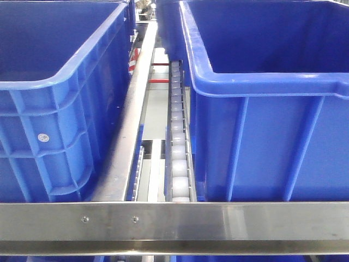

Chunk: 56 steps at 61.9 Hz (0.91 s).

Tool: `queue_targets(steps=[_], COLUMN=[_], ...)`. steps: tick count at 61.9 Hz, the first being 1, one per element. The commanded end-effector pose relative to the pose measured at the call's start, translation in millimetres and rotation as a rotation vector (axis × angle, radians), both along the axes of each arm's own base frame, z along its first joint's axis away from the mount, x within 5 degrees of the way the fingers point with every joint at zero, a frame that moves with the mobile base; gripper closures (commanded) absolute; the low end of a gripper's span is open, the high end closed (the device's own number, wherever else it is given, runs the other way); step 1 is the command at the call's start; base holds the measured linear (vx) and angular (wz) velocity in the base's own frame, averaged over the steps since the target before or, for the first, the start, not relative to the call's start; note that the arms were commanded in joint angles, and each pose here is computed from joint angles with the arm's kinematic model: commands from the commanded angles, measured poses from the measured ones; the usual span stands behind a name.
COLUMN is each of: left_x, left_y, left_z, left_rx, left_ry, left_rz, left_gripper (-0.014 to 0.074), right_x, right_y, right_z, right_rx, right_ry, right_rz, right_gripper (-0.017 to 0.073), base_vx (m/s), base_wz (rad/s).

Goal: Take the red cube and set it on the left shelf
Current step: 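Raise the empty right gripper out of the blue bin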

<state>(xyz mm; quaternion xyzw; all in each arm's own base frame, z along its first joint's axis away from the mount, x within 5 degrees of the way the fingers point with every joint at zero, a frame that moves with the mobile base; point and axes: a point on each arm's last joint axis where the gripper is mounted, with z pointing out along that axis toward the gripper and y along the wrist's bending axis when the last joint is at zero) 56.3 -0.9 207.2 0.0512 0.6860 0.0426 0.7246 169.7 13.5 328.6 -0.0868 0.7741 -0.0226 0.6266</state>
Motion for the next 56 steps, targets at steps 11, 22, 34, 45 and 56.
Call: queue_targets(steps=[11, 22, 34, 45, 56], left_x=[0.3, 0.3, 0.3, 0.3, 0.3], left_y=[-0.2, -0.2, -0.2, -0.2, -0.2], left_z=[0.8, 0.8, 0.8, 0.8, 0.8], left_rx=[-0.005, -0.005, -0.005, -0.005, -0.005], left_ry=[-0.069, -0.069, -0.069, -0.069, -0.069], left_rz=[-0.004, -0.004, -0.004, -0.004, -0.004], left_gripper=[0.0488, 0.0488, 0.0488, 0.0488, 0.0488], right_x=[0.1, -19.2, -49.7, -80.3, -101.9], right_y=[0.2, -1.6, -4.0, -6.9, -8.9], right_z=[17.2, 8.2, -27.6, -68.1, -98.9], right_rx=[-0.006, 0.030, 0.104, 0.189, 0.198], right_ry=[-0.114, -0.134, -0.151, -0.199, -0.273], right_rz=[0.006, 0.000, -0.009, -0.021, -0.017], right_gripper=[0.0504, 0.0504, 0.0504, 0.0504, 0.0504], base_vx=[0.00, 0.00, 0.00, 0.00, 0.00], base_wz=[0.00, 0.00, 0.00, 0.00, 0.00])
